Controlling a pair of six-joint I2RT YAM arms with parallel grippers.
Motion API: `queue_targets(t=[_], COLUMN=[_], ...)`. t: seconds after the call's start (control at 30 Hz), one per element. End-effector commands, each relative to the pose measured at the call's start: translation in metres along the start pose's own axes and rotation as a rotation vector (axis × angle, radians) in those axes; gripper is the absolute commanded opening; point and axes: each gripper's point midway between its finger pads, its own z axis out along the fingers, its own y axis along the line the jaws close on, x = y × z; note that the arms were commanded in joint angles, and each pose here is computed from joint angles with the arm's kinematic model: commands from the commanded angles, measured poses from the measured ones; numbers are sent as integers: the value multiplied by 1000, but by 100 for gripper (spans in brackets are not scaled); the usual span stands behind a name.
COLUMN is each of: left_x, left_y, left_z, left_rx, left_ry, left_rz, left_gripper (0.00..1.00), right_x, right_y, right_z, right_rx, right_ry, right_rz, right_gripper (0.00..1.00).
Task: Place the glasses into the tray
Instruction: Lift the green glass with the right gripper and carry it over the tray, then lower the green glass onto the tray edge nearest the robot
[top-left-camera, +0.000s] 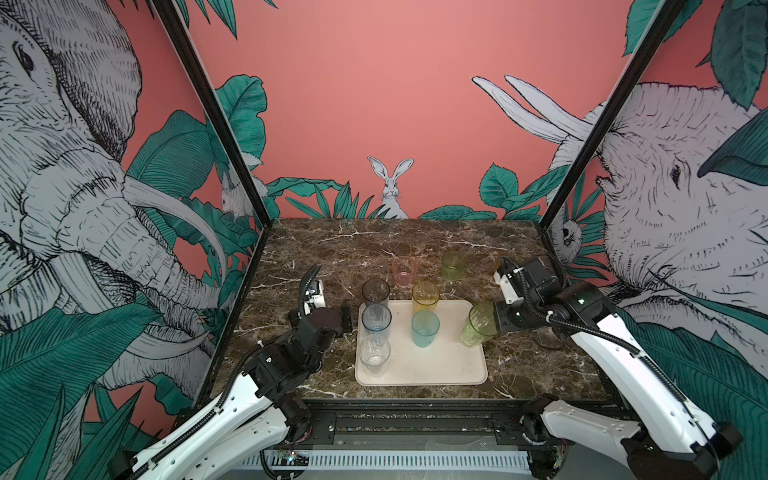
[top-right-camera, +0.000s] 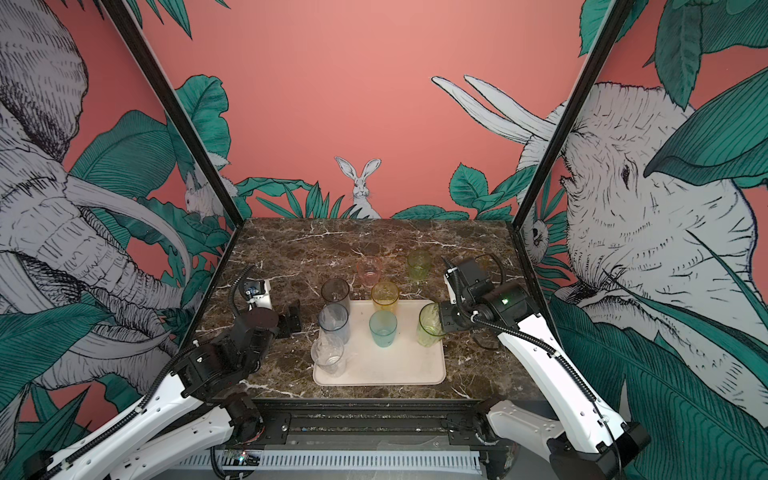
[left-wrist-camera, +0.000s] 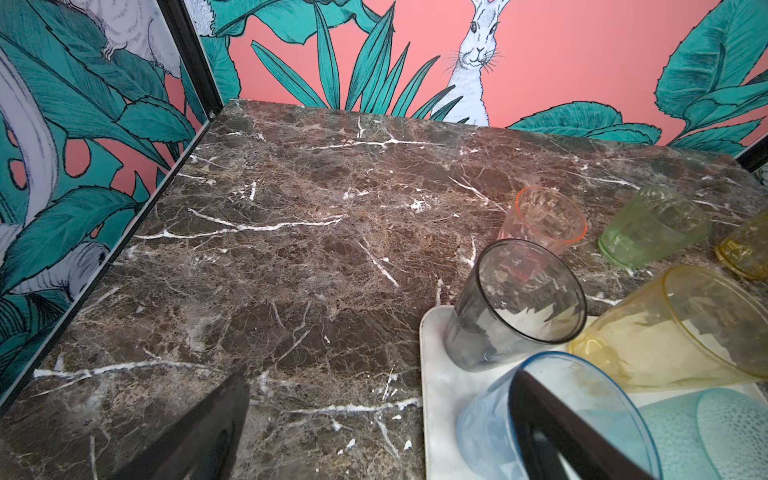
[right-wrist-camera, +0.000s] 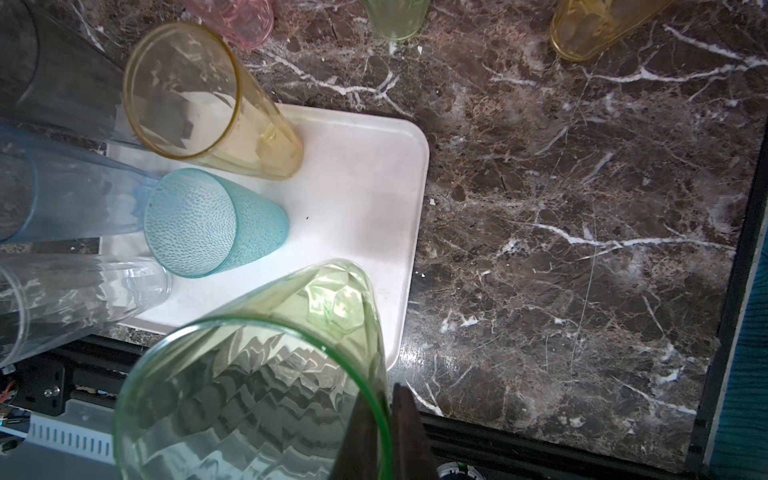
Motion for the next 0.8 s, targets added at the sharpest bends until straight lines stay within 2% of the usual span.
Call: queue_targets(t=[0.0, 0.37, 0.77], left_x=[3, 7, 9], left_y=[4, 5, 6], left_z=[1, 0, -1], left_rx=[-8, 0, 7], left_ry=[-1, 6, 11], left_rz=[-28, -53, -66], left_gripper=[99, 98, 98], right_x=[-1, 21, 27], right_y=[8, 41, 93], right_z=[4, 37, 58], right_rx=[-1, -20, -42], right_ry=[-44, -2, 14], right_rz=[8, -55, -187], right_gripper=[0, 0, 0])
